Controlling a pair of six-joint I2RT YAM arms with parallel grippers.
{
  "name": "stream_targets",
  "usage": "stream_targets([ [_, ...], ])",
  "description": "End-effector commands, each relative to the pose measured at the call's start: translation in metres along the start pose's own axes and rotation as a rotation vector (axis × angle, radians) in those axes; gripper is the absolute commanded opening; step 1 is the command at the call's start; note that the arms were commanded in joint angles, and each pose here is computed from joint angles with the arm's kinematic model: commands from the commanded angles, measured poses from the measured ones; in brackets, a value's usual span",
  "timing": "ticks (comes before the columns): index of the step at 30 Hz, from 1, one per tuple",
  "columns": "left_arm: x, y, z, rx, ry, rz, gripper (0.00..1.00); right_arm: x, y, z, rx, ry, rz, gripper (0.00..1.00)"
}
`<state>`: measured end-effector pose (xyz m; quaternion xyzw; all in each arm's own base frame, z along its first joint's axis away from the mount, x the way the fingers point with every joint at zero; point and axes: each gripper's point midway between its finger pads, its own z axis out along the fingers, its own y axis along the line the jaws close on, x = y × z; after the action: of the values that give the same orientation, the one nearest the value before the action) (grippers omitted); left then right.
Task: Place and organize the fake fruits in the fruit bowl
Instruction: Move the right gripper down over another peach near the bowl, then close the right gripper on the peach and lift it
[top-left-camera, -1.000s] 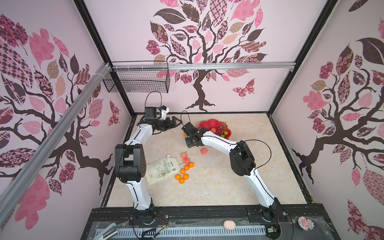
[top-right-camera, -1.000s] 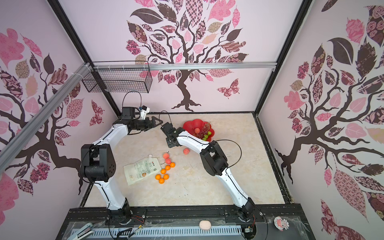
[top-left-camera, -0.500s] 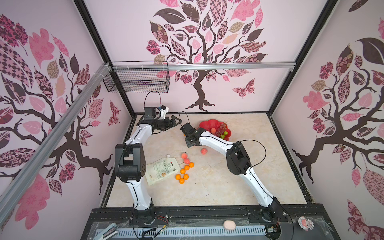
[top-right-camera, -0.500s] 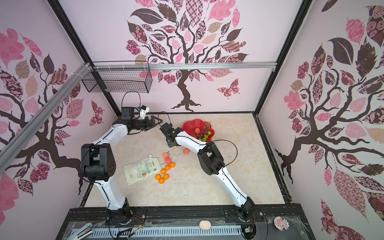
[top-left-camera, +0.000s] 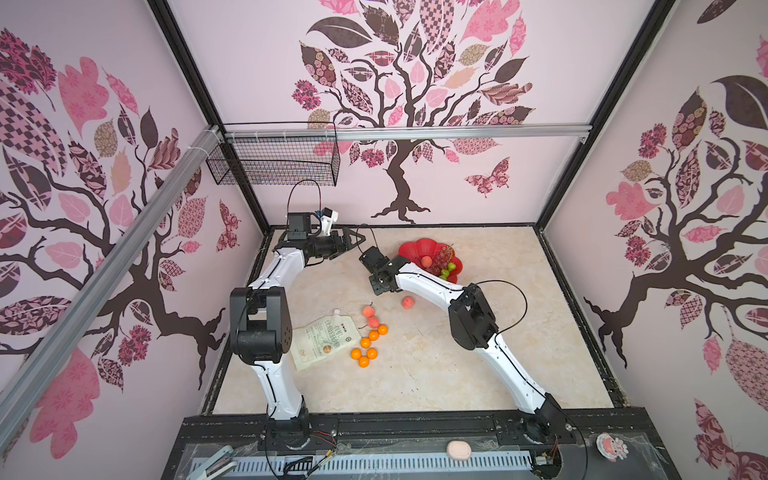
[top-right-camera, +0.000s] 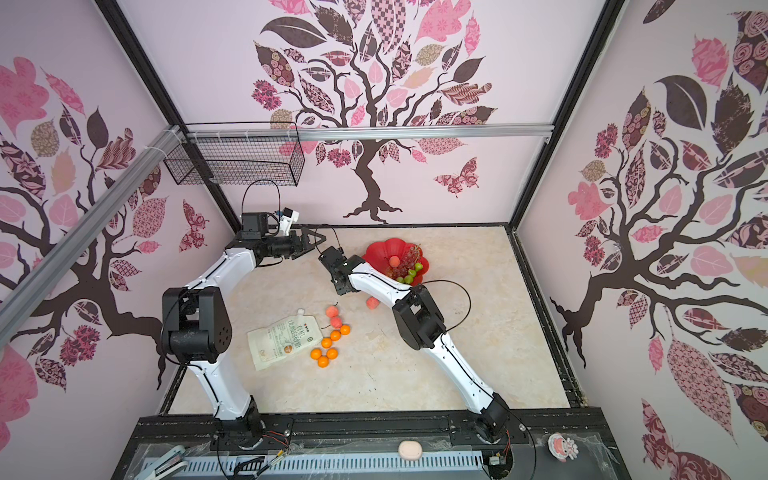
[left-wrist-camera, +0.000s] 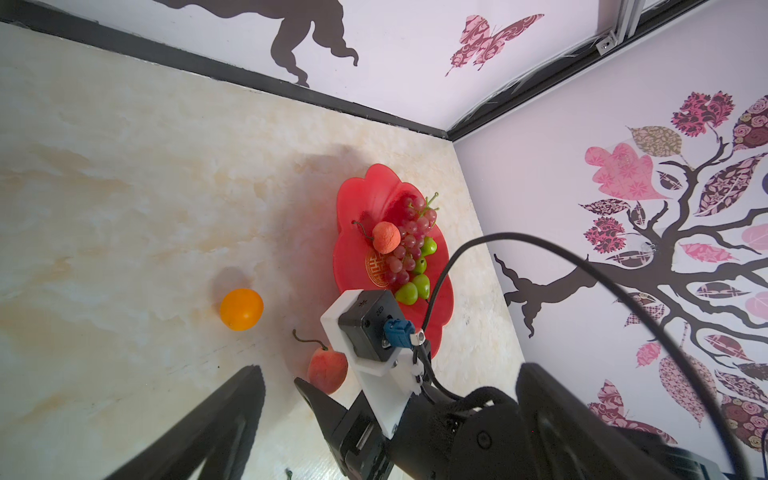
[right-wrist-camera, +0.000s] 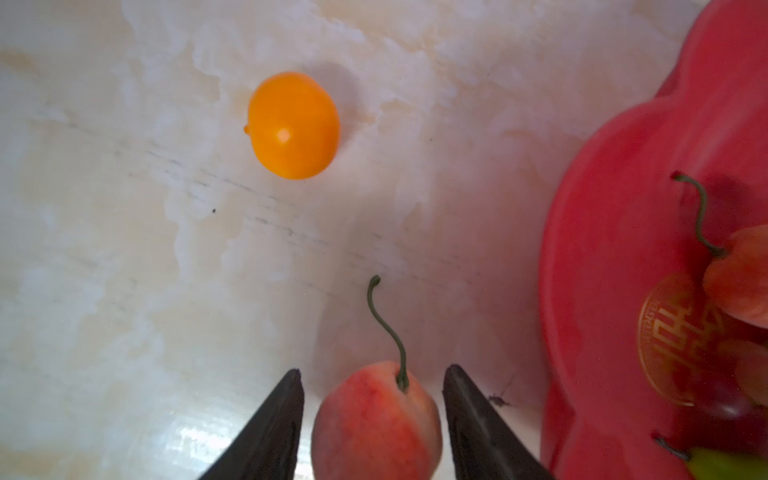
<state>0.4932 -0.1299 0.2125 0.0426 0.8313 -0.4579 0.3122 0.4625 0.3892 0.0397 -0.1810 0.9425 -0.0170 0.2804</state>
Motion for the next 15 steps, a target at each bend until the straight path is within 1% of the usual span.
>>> stream_targets([
  [1,-0.0025,0.0022,0.0039,0.01,-0.002,0.008,0.98,0.0123,-0.0033,0.0165,0.035,0.039,-0.035,0.57],
  [8,-0.0026,0.0022,0.0037,0.008,-0.003,0.01,0.98,0.0155,-0.0035,0.0198,0.04,0.046,-0.042,0.54],
  [15,-0.003,0.0026,0.0028,0.003,-0.004,0.011,0.98,0.0135,-0.0035,0.0172,0.035,0.043,-0.037,0.49],
])
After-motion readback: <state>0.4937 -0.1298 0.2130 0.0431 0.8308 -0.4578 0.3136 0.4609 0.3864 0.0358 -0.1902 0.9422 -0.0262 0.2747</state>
